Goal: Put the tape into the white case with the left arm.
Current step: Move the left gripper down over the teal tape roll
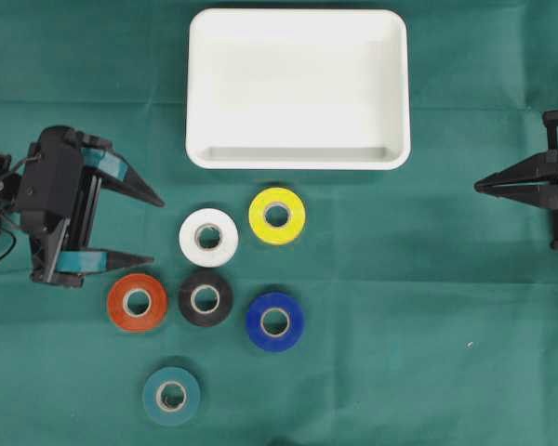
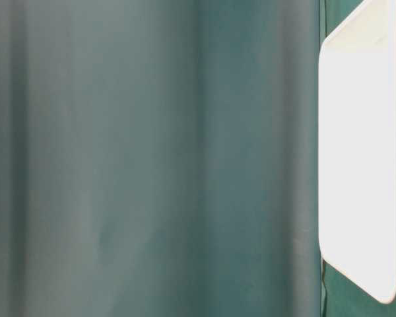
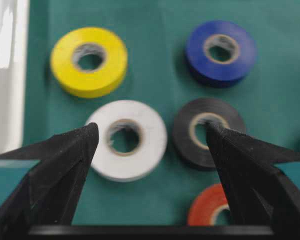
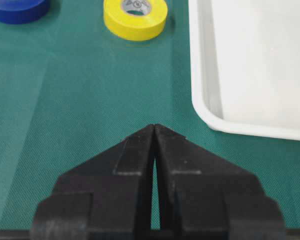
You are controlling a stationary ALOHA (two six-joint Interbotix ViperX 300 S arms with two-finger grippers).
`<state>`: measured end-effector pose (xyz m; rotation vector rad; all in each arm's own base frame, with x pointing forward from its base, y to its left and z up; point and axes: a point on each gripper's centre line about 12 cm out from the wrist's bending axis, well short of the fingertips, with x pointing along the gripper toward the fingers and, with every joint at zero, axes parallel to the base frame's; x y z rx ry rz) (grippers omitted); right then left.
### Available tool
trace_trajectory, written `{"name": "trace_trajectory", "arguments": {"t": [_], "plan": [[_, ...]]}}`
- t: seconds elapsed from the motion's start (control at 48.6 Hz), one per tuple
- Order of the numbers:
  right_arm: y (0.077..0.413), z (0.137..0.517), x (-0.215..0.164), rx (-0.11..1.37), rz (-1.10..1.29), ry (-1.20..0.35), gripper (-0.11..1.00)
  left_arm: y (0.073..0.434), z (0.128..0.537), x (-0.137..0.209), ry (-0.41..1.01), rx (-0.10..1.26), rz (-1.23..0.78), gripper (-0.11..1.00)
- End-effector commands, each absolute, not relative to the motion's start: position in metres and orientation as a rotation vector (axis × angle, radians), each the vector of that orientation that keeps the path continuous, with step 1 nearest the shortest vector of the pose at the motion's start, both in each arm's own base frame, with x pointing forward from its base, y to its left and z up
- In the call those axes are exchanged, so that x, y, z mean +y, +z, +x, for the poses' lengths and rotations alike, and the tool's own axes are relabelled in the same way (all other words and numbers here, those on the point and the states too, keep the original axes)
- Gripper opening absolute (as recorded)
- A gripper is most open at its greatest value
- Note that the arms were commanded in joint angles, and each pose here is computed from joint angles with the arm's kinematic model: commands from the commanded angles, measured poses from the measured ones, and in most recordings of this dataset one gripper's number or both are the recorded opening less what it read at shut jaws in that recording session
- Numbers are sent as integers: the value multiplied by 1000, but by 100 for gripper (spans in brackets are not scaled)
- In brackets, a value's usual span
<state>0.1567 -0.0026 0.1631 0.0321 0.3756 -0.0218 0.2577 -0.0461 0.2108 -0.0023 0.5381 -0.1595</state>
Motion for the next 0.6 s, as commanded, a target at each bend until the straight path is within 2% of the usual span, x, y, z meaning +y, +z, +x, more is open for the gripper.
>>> {"name": "trace_trajectory", "arguments": {"t": [0.0,0.576], "plan": [[167,159,-3,365,34,-23,-9,218,259,-55,-195,510,10,98],[166,158,-3,365,33,-24,-9,214,237,-111,-438,506,145,97]]}}
